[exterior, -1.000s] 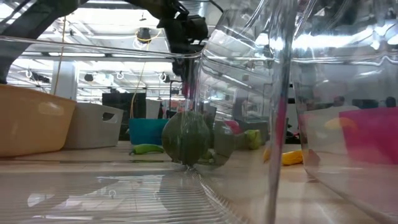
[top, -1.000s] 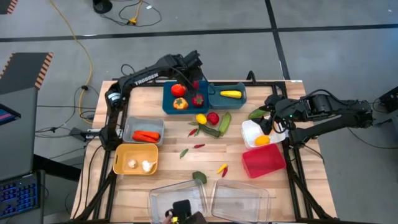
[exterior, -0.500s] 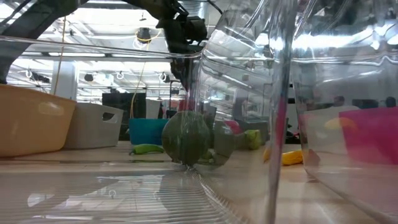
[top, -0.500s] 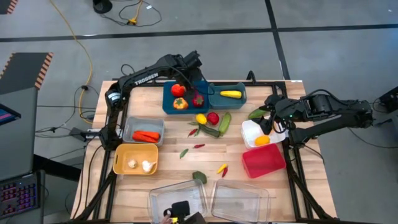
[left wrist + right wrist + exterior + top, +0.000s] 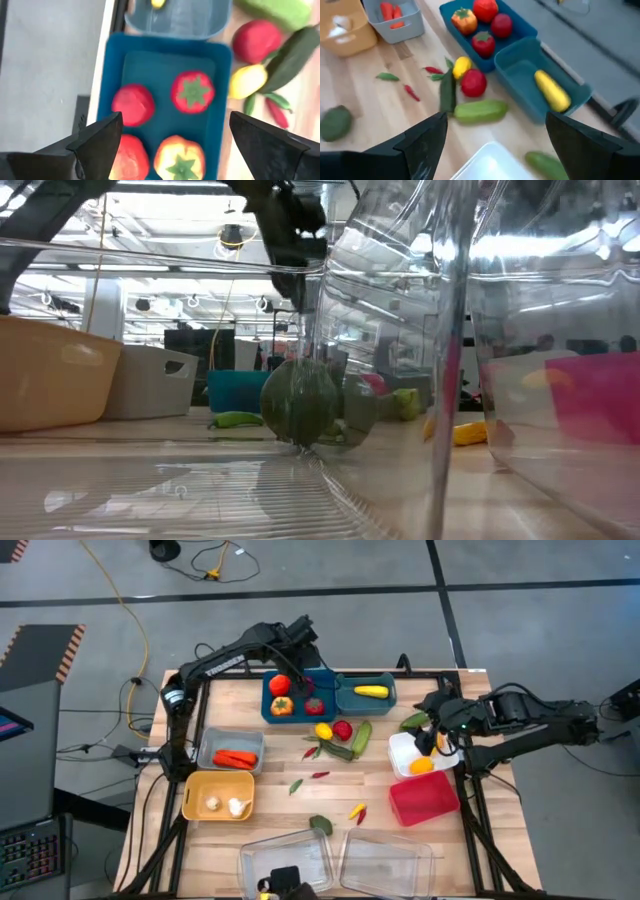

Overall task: Sort produce into baskets
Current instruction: Put the chayote into the pink bin

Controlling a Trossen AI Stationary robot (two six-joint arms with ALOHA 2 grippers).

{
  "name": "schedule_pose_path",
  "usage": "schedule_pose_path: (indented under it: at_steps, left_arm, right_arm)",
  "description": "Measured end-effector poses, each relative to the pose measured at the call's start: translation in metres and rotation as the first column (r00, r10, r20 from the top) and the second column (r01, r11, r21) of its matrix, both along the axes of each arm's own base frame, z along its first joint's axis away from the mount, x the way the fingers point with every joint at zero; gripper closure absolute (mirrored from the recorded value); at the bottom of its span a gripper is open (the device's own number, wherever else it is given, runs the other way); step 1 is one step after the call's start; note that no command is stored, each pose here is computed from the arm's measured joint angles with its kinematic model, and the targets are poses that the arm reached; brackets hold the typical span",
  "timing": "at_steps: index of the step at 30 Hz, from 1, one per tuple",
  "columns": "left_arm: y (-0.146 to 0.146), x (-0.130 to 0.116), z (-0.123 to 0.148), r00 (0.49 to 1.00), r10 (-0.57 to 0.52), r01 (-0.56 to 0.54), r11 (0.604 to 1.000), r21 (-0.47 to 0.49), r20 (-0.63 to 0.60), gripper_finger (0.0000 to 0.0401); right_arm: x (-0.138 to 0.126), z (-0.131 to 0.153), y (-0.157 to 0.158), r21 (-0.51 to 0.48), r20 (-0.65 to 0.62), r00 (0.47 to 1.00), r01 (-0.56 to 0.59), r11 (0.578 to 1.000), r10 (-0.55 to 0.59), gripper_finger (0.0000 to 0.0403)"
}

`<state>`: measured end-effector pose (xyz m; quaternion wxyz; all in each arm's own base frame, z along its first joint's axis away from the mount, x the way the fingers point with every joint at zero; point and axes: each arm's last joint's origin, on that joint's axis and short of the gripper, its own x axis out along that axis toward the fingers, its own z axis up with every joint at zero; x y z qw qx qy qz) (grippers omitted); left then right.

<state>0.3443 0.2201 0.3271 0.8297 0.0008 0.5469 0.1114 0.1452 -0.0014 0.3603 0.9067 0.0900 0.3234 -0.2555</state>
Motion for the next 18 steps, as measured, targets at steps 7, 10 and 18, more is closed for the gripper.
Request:
schedule_pose_path:
  at_steps: [7,10,18]
  left_arm:
    - [0.003,-0.032,0.044,0.994,-0.037,0.026,0.994,0.106,0.107,0.0048]
    - [0.007,-0.046,0.057,0.99,-0.033,0.013,0.989,0.145,0.134,0.0048]
    - [0.013,-0.08,0.083,0.972,0.043,-0.073,0.99,0.123,0.232,0.0048]
  right_arm:
    - [0.032,-0.002,-0.008,-0.21,-0.08,0.991,-0.121,0.97,0.106,0.0037]
    - [0.045,-0.004,-0.017,-0.285,-0.127,0.985,-0.152,0.946,0.12,0.0037]
    - [0.065,-0.016,-0.053,-0.327,-0.263,0.952,-0.241,0.914,0.157,0.0037]
